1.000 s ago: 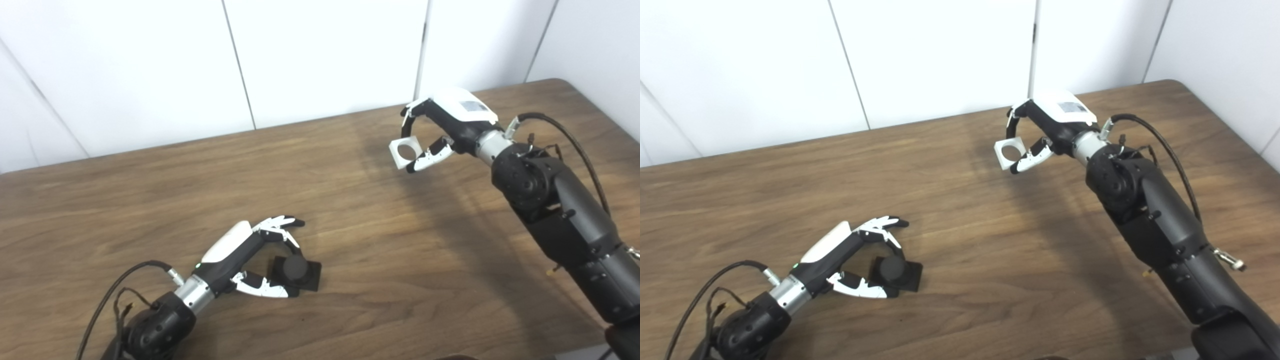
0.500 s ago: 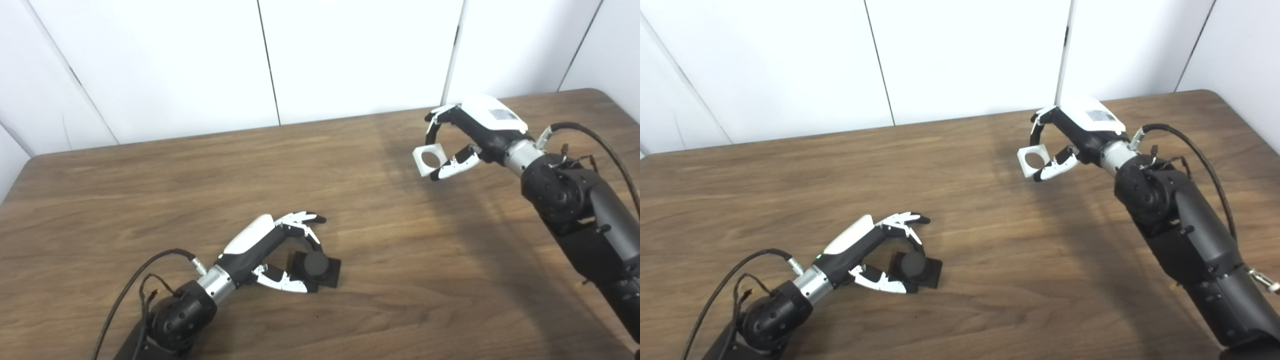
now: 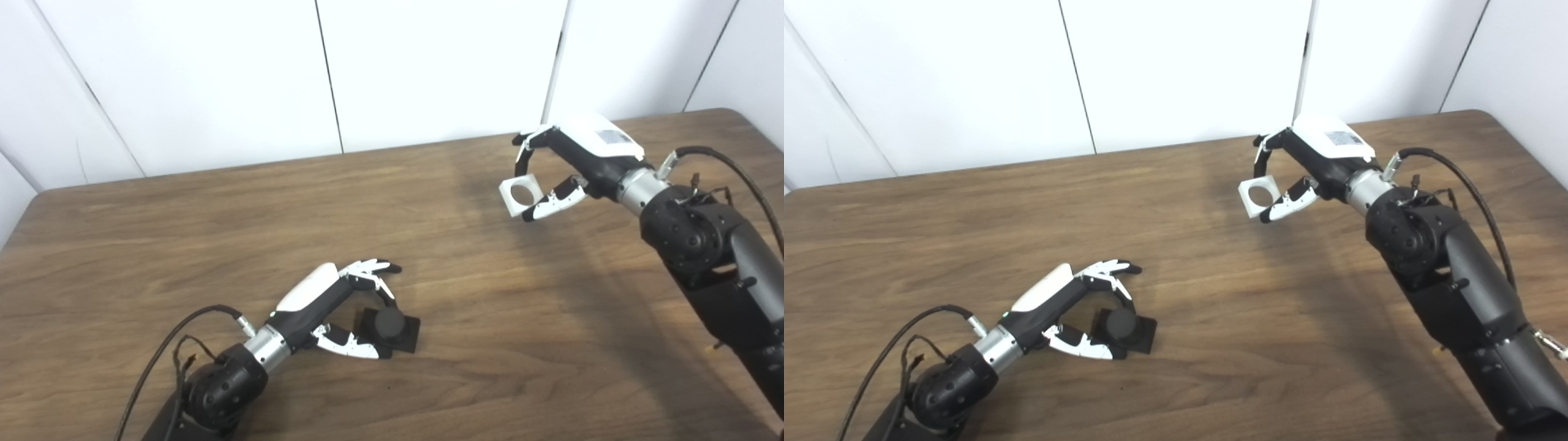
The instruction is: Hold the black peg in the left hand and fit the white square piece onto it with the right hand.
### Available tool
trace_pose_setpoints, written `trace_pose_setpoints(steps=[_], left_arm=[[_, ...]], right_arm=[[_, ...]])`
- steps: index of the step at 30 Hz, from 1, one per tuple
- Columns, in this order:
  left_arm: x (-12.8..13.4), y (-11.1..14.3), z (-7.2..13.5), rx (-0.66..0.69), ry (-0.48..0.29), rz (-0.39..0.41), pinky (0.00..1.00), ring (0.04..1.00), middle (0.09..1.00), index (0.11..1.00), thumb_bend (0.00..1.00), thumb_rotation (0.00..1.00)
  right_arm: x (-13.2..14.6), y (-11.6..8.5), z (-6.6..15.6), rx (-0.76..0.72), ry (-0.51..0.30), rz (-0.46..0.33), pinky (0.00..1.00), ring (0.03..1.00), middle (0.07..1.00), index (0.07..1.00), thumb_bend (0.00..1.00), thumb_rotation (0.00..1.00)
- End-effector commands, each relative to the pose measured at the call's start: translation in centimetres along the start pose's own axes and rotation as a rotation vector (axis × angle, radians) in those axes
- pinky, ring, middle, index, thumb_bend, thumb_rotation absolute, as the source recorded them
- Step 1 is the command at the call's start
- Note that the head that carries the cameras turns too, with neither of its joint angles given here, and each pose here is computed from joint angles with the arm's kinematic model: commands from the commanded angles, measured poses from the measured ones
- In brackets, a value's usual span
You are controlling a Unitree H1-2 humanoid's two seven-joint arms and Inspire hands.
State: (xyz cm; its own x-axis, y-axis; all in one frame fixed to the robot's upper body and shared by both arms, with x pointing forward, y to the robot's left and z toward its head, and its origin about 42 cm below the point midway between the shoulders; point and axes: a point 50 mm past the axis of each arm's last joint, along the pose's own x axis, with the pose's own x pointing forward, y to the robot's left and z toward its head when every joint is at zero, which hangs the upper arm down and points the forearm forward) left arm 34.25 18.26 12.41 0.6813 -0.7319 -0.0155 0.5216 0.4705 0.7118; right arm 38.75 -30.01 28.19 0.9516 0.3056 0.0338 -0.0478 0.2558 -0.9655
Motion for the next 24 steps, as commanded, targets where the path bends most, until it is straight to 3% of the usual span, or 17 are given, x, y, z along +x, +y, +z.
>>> trace_pose_setpoints(steps=[1,24], left_arm=[[-0.6,-2.8,-1.2,0.002,0.093,-0.133,0.95,0.942,0.893,0.493,0.51,0.08],[-0.6,-2.7,-1.2,0.0,0.097,-0.134,0.94,0.945,0.899,0.493,0.51,0.08]], right_arm=[[0.3,-2.3,1.1,-0.024,-0.056,-0.069,0.78,0.817,0.813,0.482,0.52,0.14],[-0.5,-1.9,4.0,-0.007,-0.152,-0.059,0.76,0.812,0.806,0.482,0.52,0.14]])
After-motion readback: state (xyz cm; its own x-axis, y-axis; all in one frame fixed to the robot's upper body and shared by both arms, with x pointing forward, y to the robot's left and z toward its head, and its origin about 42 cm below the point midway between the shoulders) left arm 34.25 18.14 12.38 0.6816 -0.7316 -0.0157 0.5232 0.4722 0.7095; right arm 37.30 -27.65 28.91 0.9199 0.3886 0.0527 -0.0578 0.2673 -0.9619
